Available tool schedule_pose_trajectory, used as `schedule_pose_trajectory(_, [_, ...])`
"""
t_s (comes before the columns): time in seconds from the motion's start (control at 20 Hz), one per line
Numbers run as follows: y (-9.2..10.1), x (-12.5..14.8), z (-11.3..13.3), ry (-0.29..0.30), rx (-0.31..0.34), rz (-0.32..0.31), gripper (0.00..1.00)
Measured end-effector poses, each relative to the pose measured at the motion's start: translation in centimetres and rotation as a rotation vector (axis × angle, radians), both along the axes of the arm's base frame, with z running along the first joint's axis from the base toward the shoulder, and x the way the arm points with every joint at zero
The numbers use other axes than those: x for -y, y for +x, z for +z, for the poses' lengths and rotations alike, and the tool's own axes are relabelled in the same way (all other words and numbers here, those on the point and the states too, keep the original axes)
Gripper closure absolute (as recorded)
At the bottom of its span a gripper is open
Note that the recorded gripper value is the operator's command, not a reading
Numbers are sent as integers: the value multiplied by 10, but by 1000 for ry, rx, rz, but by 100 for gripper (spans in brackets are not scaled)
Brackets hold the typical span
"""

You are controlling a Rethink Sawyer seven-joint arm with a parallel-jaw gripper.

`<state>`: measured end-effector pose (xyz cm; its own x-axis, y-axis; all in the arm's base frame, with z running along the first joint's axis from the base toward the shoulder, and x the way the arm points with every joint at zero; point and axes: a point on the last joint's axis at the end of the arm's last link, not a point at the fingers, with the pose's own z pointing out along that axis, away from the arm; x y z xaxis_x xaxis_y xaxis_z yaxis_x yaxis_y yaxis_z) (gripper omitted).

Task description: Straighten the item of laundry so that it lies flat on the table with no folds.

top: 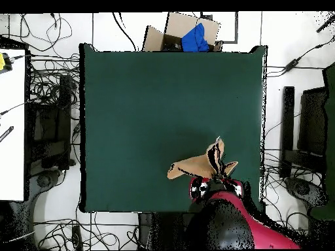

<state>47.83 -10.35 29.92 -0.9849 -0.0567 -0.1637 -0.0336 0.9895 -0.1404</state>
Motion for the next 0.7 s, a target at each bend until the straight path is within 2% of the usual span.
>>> schedule_pose_trajectory(0.3, [-5, 2, 1, 11, -25, -10, 100])
schedule_pose_trajectory(0.7, [-10, 12, 7, 45, -96, -37, 100])
